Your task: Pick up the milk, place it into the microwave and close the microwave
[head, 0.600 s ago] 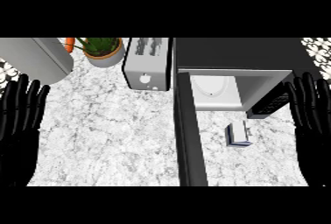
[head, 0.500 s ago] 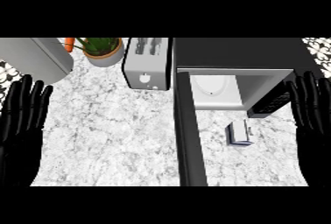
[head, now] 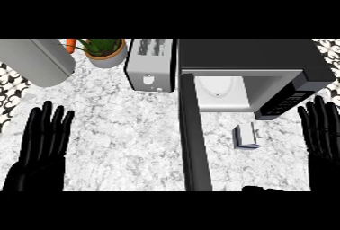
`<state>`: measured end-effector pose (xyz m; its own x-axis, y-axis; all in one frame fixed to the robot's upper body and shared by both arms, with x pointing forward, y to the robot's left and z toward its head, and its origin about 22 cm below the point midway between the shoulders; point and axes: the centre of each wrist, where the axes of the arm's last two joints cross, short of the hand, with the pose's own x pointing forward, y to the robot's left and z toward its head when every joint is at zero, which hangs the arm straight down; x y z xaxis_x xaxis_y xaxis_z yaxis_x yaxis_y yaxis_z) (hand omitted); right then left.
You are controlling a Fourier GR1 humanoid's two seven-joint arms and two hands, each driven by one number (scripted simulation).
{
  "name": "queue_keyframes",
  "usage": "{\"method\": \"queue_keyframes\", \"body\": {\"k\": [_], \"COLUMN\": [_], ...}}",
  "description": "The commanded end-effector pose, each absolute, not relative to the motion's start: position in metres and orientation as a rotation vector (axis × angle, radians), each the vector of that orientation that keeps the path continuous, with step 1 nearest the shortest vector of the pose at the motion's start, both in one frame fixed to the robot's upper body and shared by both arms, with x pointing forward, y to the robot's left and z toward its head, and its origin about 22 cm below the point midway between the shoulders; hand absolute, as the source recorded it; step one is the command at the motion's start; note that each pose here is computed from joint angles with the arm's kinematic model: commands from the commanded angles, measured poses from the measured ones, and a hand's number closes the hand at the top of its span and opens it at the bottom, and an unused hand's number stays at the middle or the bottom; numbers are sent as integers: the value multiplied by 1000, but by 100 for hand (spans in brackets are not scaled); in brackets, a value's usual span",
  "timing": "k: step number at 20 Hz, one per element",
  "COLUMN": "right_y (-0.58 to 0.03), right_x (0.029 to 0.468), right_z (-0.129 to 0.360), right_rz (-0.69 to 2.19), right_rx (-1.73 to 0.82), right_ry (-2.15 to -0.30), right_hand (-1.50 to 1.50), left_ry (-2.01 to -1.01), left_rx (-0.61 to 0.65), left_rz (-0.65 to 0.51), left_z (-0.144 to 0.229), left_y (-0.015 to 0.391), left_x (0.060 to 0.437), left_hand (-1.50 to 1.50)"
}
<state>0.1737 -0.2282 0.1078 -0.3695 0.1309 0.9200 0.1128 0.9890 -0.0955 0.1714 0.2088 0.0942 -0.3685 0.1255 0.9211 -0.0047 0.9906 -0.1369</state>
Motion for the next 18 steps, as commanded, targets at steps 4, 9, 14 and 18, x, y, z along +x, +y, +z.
{"method": "queue_keyframes", "body": {"k": [4,9,14,18], "right_y": [-217,-231,-226,-228], "right_x": [145,157,147,165], "right_z": [69,54,27,-5], "right_rz": [-33,-26,-53,-100], "right_rx": [-185,-207,-179,-181], "right_ry": [-1872,-1854,-1808,-1786], "right_hand": [-150,-150,-150,-150], "left_ry": [-1918,-1913,-1915,-1907], "left_rx": [-136,-134,-146,-148], "left_rz": [198,180,189,187], "left_z": [72,66,37,60], "left_y": [199,210,179,208], "left_x": [141,118,110,82], "left_hand": [-150,-150,-150,-150]}}
